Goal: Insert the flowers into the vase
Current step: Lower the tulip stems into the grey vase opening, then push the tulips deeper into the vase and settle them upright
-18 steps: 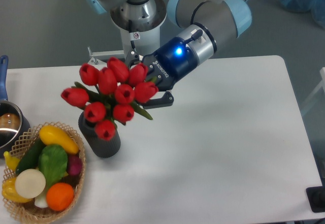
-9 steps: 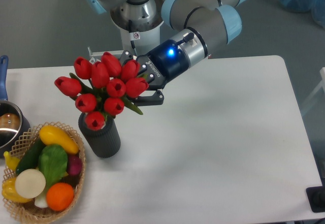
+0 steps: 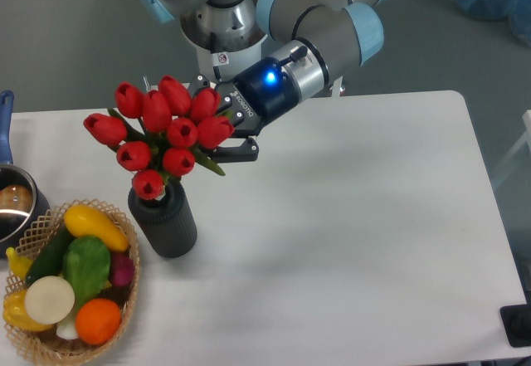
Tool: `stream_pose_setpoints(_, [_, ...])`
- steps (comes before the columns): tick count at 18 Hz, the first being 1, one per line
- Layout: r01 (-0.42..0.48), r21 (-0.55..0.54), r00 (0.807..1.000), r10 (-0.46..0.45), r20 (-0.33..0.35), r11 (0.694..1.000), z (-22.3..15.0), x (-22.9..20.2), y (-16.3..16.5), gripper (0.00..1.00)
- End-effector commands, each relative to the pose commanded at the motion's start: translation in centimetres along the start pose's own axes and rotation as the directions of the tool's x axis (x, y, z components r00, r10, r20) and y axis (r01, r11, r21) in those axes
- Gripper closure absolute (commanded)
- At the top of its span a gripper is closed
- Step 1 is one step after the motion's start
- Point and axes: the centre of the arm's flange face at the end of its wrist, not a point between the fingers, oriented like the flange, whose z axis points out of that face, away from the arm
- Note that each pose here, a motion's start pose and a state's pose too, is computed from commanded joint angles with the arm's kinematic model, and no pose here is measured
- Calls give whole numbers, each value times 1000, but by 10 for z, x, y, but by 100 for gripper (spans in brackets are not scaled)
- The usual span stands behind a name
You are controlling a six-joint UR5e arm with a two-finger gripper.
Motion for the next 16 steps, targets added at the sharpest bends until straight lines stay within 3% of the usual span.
stream_pose_setpoints(16, [-20, -5, 1000, 20, -9, 1000, 5, 11, 22, 98])
